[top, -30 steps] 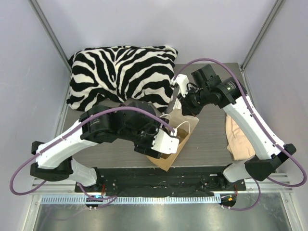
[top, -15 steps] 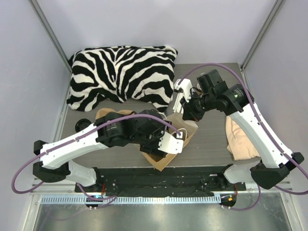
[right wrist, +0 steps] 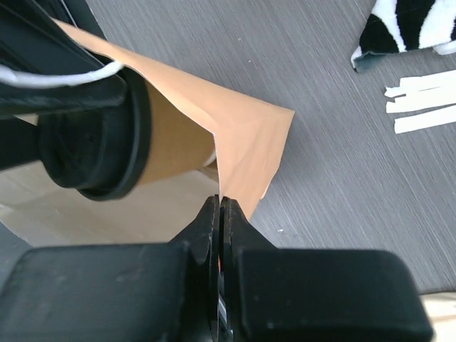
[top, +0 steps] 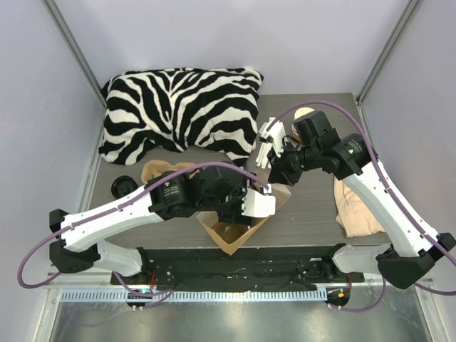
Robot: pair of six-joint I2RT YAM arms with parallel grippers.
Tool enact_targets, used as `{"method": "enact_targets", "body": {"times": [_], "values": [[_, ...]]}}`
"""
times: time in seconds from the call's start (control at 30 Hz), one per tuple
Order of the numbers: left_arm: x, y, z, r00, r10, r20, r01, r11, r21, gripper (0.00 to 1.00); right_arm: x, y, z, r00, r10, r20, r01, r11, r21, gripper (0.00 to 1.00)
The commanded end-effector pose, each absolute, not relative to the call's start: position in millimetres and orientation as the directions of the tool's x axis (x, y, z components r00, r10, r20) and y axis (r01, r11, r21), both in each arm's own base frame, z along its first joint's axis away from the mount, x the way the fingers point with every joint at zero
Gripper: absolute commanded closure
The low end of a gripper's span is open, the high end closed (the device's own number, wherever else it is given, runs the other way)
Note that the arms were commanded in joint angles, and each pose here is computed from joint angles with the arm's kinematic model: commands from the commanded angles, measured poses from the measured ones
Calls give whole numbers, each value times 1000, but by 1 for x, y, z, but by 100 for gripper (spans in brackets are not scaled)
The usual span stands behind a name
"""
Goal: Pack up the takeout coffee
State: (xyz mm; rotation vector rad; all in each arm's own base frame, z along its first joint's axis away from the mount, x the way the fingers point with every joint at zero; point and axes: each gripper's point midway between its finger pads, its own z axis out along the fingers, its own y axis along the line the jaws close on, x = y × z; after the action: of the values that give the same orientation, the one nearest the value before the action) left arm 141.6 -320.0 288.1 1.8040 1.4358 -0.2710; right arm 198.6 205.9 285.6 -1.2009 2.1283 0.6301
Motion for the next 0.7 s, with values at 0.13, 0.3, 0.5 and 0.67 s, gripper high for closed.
{"method": "enact_targets", "body": {"times": [0.13,0.3,0.5,0.67], "values": [[141,-337,307,290,581,-760,917,57,394,94,188,210,300,-403,-530,-746,-871,473,135,63],[140,-332,303,307,588,-748,914,39,405,94,189,210,321,-430,-490,-758,-847,510,151,24],[141,-332,296,300,599,-742,917,32,397,95,177,211,335,-446,-465,-765,-848,492,196,2],[148,-328,296,283,603,-746,918,54,392,95,161,208,327,-441,-501,-745,-871,440,219,2]]}}
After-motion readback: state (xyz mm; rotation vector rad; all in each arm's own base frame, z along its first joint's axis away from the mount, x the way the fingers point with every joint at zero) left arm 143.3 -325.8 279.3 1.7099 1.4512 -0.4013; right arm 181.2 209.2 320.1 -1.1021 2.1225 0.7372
